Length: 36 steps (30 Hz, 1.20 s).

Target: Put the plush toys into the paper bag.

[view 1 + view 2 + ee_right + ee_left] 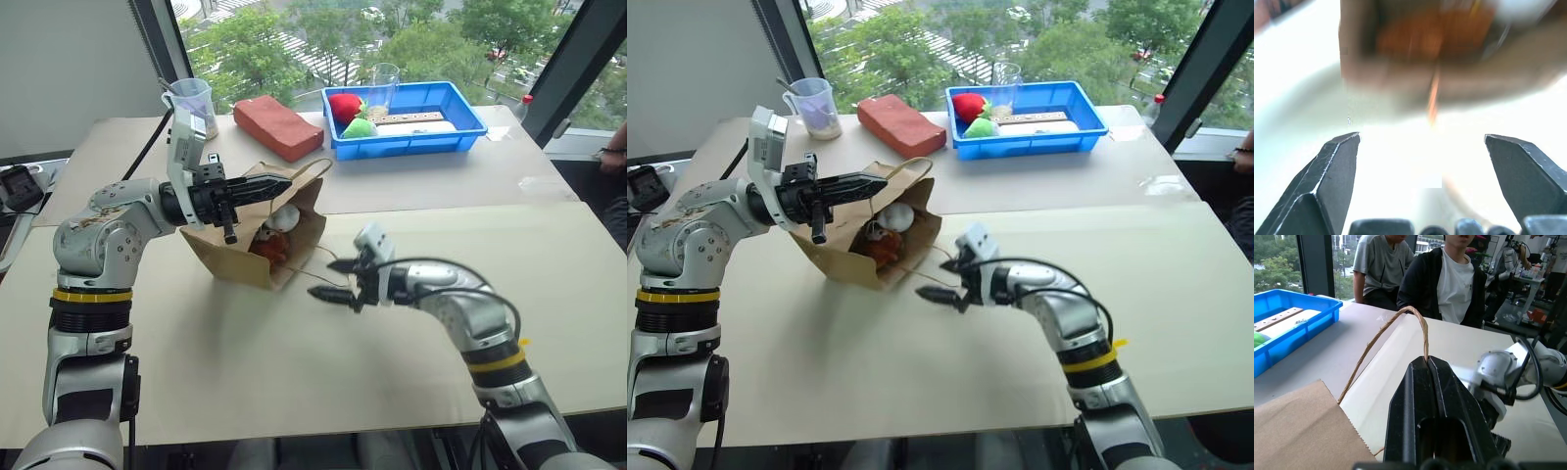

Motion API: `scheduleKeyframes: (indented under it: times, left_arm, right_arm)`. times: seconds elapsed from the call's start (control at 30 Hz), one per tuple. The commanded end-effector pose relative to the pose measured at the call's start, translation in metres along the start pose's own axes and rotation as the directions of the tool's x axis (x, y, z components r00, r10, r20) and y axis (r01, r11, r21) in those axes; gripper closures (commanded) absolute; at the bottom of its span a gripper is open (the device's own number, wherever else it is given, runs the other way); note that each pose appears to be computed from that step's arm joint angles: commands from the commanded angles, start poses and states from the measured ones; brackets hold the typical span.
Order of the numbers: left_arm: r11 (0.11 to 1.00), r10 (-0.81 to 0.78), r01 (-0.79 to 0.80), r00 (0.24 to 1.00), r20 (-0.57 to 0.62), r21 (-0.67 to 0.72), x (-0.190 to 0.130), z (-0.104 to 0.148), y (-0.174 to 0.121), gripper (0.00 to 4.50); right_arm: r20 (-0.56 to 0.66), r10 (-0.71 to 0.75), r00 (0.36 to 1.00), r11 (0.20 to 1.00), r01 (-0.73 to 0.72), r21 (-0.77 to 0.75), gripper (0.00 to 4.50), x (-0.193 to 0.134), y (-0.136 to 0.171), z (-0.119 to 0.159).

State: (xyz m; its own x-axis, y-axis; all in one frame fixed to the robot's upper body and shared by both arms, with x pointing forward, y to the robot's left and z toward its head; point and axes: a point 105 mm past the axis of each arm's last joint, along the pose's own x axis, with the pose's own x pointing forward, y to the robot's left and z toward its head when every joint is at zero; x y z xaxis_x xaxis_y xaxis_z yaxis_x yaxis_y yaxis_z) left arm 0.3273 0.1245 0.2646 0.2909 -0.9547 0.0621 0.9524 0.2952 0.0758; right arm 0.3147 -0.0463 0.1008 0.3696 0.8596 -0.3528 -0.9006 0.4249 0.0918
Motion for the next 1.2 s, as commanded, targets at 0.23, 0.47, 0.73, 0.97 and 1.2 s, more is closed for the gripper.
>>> scheduleKeyframes:
  times: [0.23, 0.47, 0.73, 0.97, 1.2]
  left_arm:
    - [0.999, 0.009, -0.010, 1.000, 0.022, 0.041, -0.003, 0.011, -0.003, 4.50]
    - [0.999, 0.020, -0.021, 1.000, 0.024, 0.044, -0.004, 0.011, -0.002, 4.50]
    - [0.995, 0.039, -0.045, 0.997, 0.066, 0.088, 0.007, 0.019, 0.014, 4.50]
    - [0.983, 0.047, -0.066, 0.993, 0.111, 0.172, 0.032, 0.037, 0.043, 4.50]
    - [0.985, 0.008, -0.021, 0.997, 0.081, 0.170, 0.037, 0.035, 0.056, 4.50]
  right_arm:
    - [0.062, -0.063, 0.996, 0.992, 0.070, -0.104, 1.91, 0.008, -0.007, 0.015]
    - [0.124, -0.078, 0.989, 0.992, 0.089, -0.090, 4.32, -0.005, -0.009, 0.027]
    - [0.306, -0.163, 0.938, 0.974, 0.202, -0.099, 4.47, -0.048, -0.004, 0.078]
    - [0.433, -0.159, 0.888, 0.937, 0.274, -0.219, 4.47, -0.077, 0.026, 0.132]
    - [0.473, -0.122, 0.873, 0.937, 0.258, -0.234, 4.47, -0.056, 0.048, 0.154]
